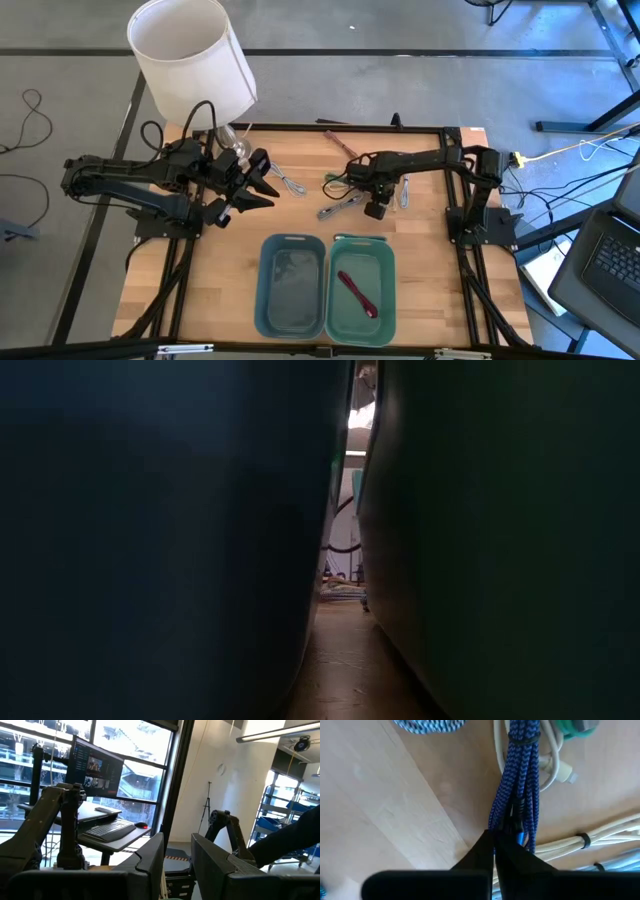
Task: Pick and place USB-C Cables
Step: Put the black and violet charger cable into the green container, then put the black and white charger cable into the green container
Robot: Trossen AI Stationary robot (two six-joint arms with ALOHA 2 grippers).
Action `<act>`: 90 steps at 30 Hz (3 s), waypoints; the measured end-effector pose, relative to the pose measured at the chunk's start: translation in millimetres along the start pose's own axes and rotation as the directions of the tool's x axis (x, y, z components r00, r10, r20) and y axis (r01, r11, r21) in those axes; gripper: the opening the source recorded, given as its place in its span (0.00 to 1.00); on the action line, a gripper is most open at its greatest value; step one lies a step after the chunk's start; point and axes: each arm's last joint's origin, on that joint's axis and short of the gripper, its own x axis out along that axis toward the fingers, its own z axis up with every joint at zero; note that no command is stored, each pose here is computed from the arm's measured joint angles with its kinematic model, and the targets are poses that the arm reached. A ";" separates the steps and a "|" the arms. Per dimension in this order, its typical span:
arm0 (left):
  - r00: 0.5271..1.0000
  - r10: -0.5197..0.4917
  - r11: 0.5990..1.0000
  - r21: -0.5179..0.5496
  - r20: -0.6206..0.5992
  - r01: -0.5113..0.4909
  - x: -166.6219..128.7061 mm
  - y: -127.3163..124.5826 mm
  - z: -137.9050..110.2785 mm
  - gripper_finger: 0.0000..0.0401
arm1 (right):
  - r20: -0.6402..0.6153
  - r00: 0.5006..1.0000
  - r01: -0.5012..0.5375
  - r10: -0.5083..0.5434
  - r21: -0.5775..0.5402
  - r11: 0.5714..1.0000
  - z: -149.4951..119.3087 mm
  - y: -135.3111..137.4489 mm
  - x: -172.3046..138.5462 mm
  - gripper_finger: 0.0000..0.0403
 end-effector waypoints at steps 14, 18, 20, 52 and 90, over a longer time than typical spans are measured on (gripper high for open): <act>1.000 0.001 1.000 -0.001 -0.004 -0.001 0.0 0.1 -0.4 0.23 | 0.221 0.975 -0.044 0.012 0.139 0.989 -61.1 27.2 -131.8 0.00; 1.000 0.001 1.000 0.002 -0.006 -0.001 -0.1 0.1 -0.6 0.23 | 0.380 0.901 -0.292 0.210 0.172 0.941 -93.4 56.5 -174.5 0.00; 1.000 0.002 1.000 0.019 -0.008 -0.002 -0.1 0.3 -0.7 0.23 | 0.431 0.846 -0.407 0.314 0.142 0.902 -109.8 75.7 -188.7 0.00; 0.994 0.102 0.979 0.176 0.035 -0.106 -0.4 3.1 1.4 0.23 | 0.248 0.881 -0.463 0.403 0.270 0.845 -138.5 257.3 -101.2 0.01; 0.994 0.104 0.978 0.176 0.036 -0.108 -0.4 3.2 1.5 0.23 | 0.399 0.871 -0.386 0.288 0.190 0.903 -119.4 253.5 -173.1 0.38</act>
